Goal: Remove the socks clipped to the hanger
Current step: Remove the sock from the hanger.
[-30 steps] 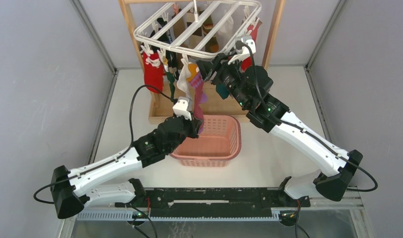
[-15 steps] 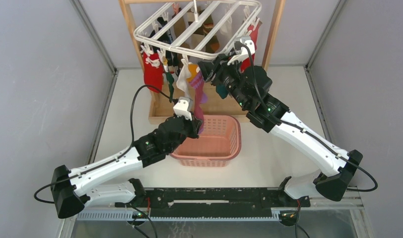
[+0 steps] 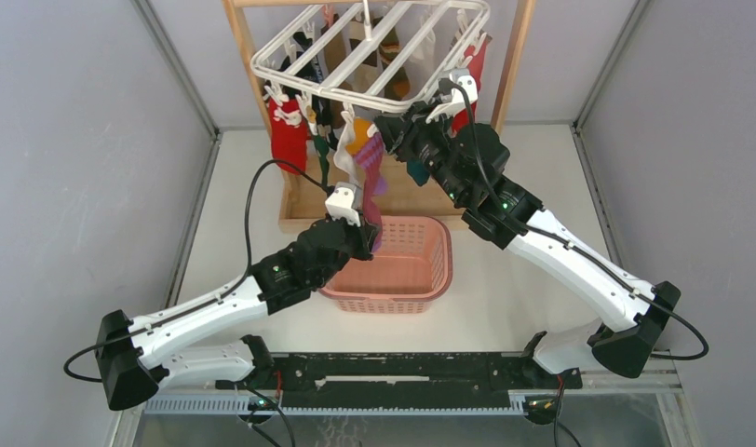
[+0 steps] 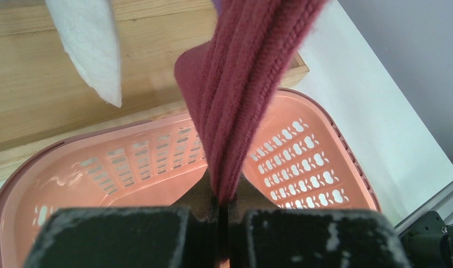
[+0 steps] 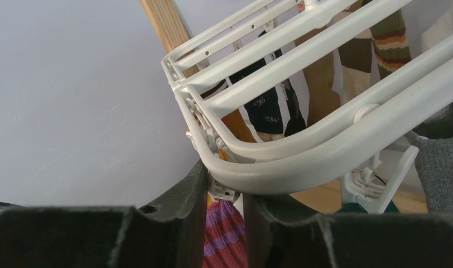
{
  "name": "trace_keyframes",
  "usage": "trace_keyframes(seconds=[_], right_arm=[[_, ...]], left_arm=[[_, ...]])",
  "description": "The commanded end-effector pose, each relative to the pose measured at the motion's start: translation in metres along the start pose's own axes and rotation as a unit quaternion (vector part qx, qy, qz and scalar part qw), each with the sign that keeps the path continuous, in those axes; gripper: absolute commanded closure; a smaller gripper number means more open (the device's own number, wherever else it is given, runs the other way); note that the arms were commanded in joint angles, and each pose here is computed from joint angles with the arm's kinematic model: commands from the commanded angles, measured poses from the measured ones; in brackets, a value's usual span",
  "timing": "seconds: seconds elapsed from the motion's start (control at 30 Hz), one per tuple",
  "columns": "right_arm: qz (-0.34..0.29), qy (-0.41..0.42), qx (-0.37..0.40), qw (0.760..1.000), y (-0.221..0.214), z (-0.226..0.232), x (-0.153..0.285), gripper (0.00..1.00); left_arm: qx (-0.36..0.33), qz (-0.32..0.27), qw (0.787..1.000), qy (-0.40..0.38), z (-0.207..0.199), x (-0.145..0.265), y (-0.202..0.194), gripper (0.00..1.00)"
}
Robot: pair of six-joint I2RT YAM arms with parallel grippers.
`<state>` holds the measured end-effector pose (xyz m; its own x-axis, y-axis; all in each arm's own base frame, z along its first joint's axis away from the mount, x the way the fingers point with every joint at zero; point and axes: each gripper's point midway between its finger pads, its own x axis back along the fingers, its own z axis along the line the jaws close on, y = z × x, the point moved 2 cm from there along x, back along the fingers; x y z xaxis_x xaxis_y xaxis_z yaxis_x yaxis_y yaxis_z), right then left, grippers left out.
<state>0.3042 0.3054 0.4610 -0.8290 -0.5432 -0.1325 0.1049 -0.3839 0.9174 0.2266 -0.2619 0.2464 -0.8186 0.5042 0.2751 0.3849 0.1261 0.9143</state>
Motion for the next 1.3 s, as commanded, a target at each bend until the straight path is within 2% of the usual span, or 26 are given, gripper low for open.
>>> trace_keyframes(seconds=[0.0, 0.07, 0.17, 0.43, 0.53, 0.67, 0.87, 1.1, 1.27], right_arm=[[-0.030, 0.010, -0.005, 1.000, 0.025, 0.006, 0.002, 0.86], [-0.030, 0.010, -0.005, 0.999, 0.026, 0.005, 0.003, 0.89], [-0.031, 0.008, -0.006, 0.999, 0.026, 0.004, 0.003, 1.00], [-0.035, 0.011, -0.008, 0.999, 0.031, 0.003, 0.005, 1.00], [-0.036, 0.007, -0.010, 0.999, 0.031, 0.001, 0.005, 0.67], [-0.024, -0.002, -0.011, 1.000, 0.026, -0.002, 0.006, 0.58], [-0.024, -0.008, -0.012, 1.000, 0.024, -0.002, 0.005, 0.53], [-0.025, -0.016, -0.012, 1.000, 0.024, -0.004, 0.004, 0.52], [-0.027, -0.016, -0.011, 0.999, 0.025, -0.004, 0.004, 0.63]], left_arm=[[0.020, -0.043, 0.999, -0.015, -0.014, 0.005, 0.040, 1.00], [0.020, -0.044, 0.999, -0.015, -0.014, 0.005, 0.040, 1.00], [0.020, -0.043, 0.999, -0.015, -0.015, 0.006, 0.039, 1.00], [0.020, -0.039, 0.999, -0.014, -0.014, 0.008, 0.036, 1.00], [0.021, -0.040, 0.999, -0.014, -0.013, 0.009, 0.036, 1.00], [0.020, -0.040, 0.999, -0.014, -0.014, 0.009, 0.036, 1.00], [0.021, -0.040, 0.999, -0.016, -0.016, 0.010, 0.038, 1.00], [0.019, -0.038, 0.999, -0.014, -0.015, 0.009, 0.036, 1.00], [0.018, -0.038, 0.999, -0.015, -0.016, 0.009, 0.038, 1.00]])
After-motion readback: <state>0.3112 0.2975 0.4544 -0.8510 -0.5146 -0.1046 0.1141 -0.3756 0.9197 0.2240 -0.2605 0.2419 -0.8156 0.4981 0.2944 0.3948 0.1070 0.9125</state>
